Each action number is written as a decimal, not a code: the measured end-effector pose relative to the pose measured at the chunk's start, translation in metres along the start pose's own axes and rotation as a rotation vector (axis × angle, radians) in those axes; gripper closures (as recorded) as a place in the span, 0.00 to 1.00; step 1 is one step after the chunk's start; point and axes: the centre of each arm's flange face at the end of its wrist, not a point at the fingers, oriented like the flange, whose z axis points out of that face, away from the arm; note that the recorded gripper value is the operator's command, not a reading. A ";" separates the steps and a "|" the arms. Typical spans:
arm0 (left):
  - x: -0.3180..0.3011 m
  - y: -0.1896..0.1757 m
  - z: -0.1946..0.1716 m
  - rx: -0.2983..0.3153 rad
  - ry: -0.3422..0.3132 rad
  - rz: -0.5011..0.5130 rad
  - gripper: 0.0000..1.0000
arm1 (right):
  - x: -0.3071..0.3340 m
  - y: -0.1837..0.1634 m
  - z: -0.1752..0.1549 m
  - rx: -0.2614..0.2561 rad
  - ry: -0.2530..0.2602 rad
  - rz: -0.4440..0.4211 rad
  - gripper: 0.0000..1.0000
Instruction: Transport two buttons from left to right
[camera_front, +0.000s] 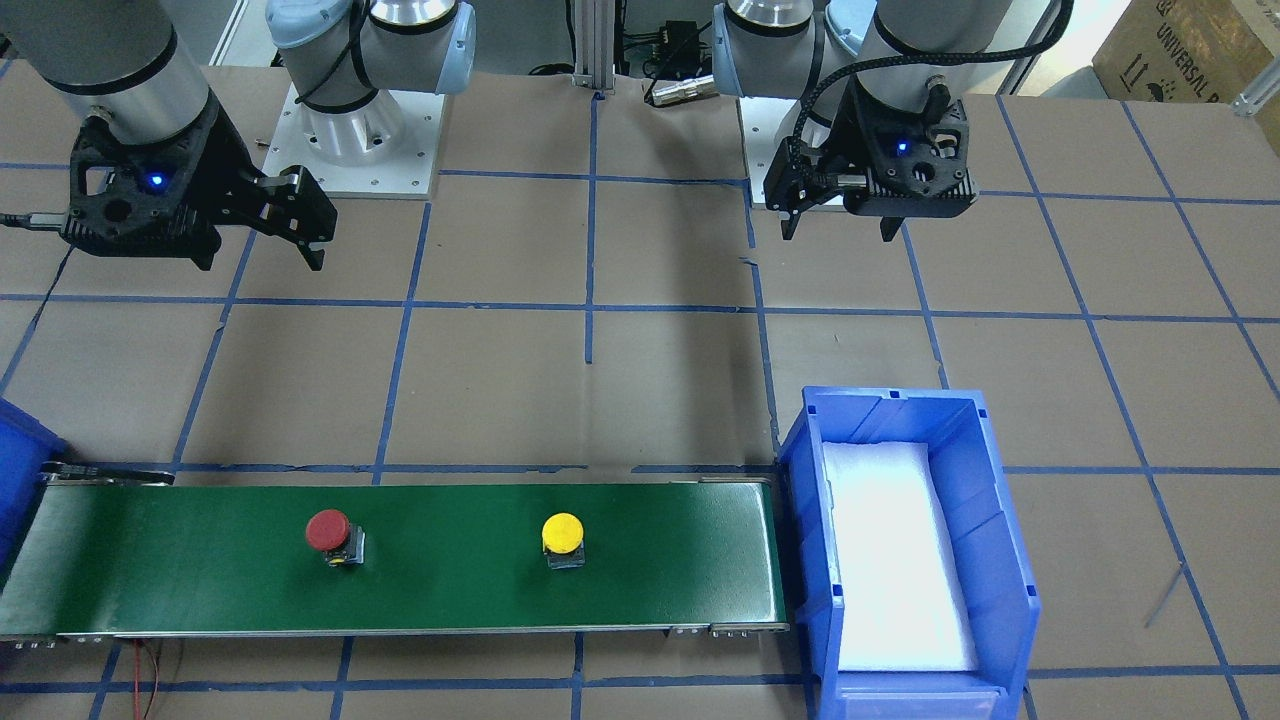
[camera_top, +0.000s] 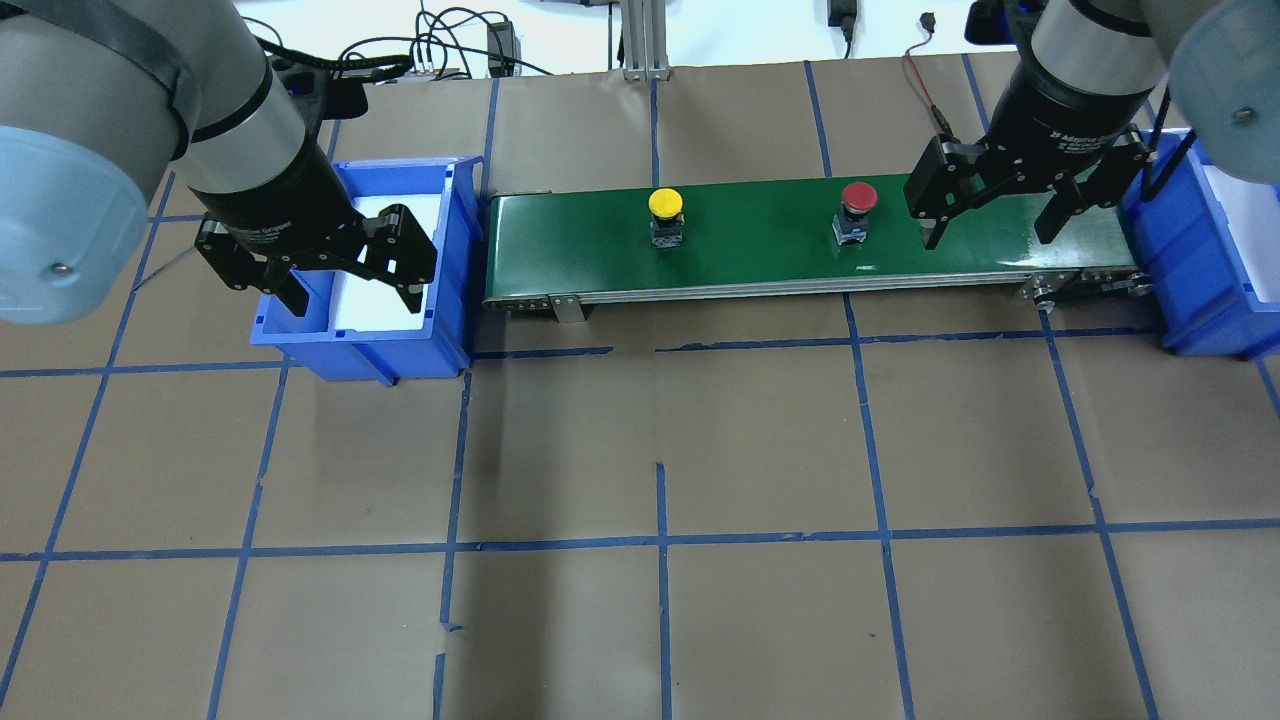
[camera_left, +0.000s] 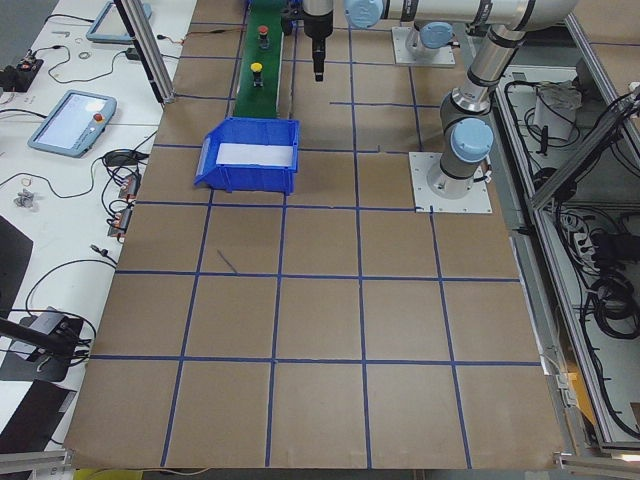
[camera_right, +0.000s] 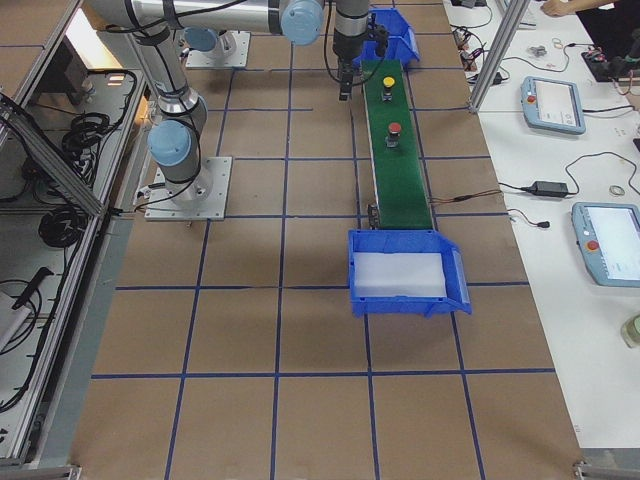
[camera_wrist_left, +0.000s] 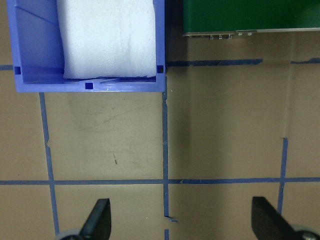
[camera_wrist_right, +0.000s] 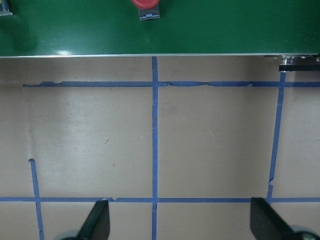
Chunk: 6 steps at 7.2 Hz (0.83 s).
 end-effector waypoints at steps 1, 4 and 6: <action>0.000 0.000 0.001 -0.002 0.000 0.000 0.00 | 0.001 -0.003 0.002 -0.003 0.001 0.000 0.00; 0.000 -0.001 0.003 -0.006 0.000 0.000 0.00 | 0.047 -0.037 0.025 0.011 -0.006 0.017 0.00; 0.000 -0.001 0.004 -0.007 -0.001 0.001 0.00 | 0.094 -0.074 0.050 0.072 -0.045 0.009 0.00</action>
